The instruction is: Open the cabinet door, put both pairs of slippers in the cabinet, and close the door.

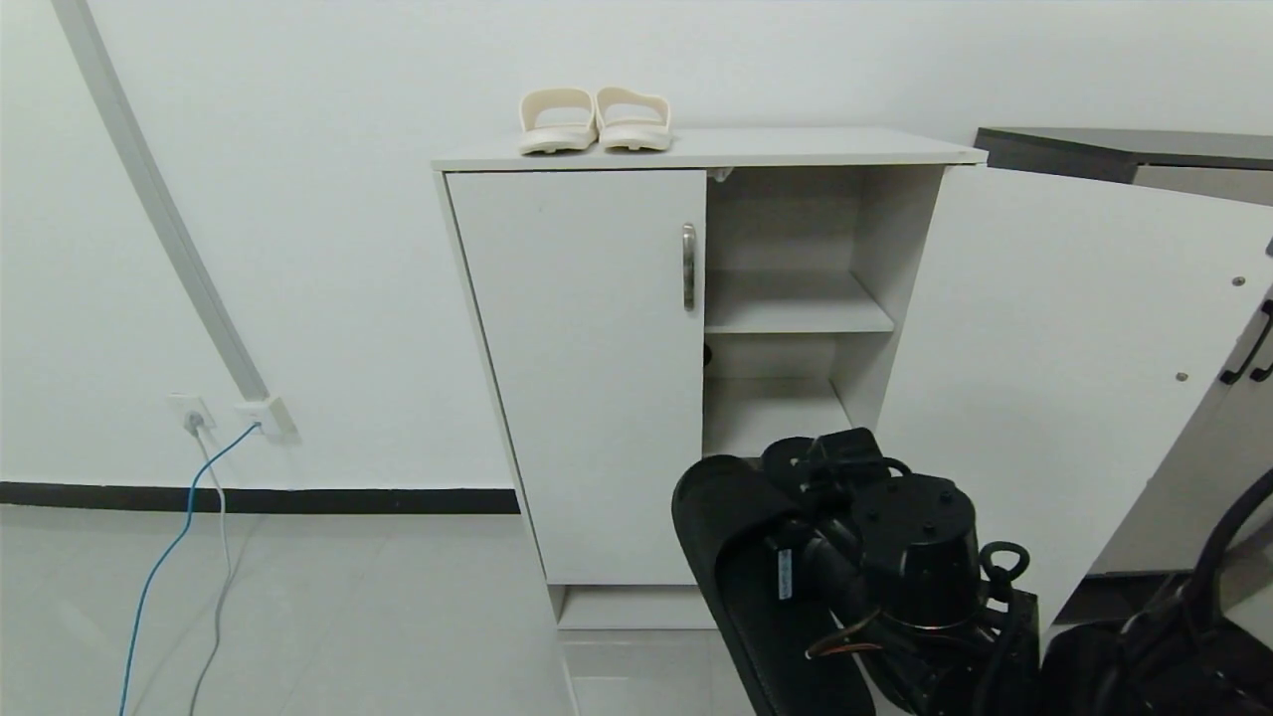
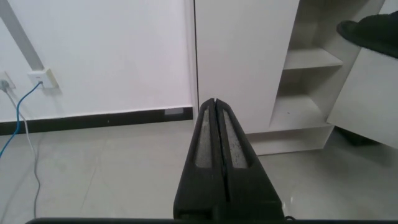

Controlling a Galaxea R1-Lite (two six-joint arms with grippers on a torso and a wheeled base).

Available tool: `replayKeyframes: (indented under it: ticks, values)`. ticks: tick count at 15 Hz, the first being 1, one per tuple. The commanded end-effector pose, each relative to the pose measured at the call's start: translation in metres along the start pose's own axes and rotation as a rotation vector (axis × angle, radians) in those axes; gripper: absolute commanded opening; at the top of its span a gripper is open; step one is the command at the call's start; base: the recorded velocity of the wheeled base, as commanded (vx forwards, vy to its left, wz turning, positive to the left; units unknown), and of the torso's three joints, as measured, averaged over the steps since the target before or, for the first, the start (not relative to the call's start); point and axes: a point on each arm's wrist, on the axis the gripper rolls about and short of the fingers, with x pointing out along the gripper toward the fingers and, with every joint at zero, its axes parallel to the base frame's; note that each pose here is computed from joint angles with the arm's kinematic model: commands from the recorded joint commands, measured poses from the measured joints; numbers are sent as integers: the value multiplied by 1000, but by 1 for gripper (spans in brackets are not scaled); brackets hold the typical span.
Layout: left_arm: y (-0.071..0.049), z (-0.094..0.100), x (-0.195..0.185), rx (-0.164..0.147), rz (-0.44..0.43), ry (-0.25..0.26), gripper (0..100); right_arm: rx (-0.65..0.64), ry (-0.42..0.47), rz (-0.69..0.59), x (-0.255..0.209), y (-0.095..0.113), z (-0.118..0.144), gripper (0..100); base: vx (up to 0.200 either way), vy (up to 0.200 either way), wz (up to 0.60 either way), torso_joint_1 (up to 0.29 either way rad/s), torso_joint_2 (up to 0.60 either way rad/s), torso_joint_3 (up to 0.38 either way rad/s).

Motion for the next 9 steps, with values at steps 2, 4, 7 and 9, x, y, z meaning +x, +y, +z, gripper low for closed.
replayKeyframes:
  ticks: [2,4,7,9]
  values:
    - [0,0,0,-1,1,3,0,-1,21,-11,12,10,-12,0,0,0,0,0,0,0]
    - [0,0,0,-1,1,4,0,10,22,-22,12,10,-13,0,0,-200,0,2,2,2]
    - [0,0,0,0,0,4,0,10,29,-54,19,10,-18,0,0,-200,0,1,1,2]
    - [0,0,0,-3,1,4,0,13,36,-65,24,10,-22,0,0,-100,0,1,1,1]
